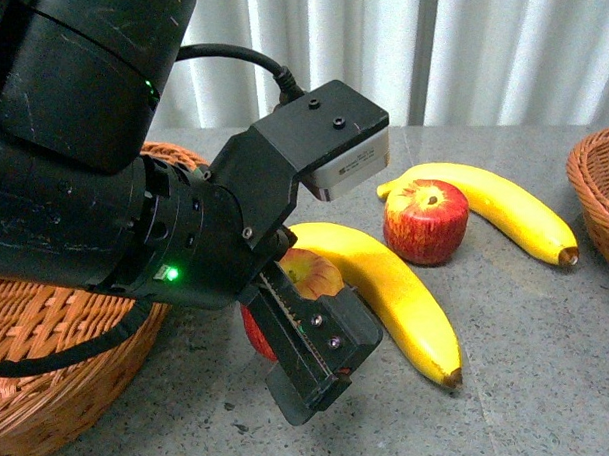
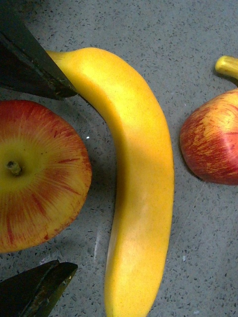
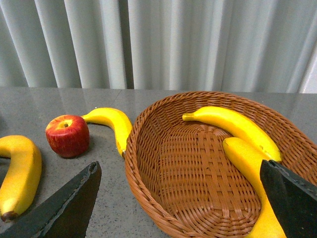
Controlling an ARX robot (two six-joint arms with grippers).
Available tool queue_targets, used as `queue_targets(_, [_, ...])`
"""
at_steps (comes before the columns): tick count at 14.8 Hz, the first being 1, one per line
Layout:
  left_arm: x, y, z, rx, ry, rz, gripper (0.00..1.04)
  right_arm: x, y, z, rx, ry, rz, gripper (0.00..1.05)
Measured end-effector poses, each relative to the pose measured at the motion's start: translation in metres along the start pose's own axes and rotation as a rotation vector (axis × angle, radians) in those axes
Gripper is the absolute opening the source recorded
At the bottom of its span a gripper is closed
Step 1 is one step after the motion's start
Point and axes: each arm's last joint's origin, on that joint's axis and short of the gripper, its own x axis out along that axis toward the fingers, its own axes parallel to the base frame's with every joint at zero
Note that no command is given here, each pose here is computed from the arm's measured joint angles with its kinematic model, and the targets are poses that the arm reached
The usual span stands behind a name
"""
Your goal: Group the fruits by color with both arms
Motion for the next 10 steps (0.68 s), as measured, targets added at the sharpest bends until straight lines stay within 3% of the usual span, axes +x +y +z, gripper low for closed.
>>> queue_targets(3, [0.0007,-0.0003,0.0002,0.012,-0.002,-0.001,0.98,0.0,0.0,0.0,0.0,0.0,0.0,0.98])
queue_targets(6, [0.0009,-0.001,0.0009,0.016,-0.006,-0.002,0.68,0.0,0.0,0.0,0.0,0.0,0.0,0.98])
queue_targets(10, [0.0011,-0.0019,0.0027,0.021,-0.014,-0.003,0.63,0.0,0.0,0.0,0.0,0.0,0.0,0.98])
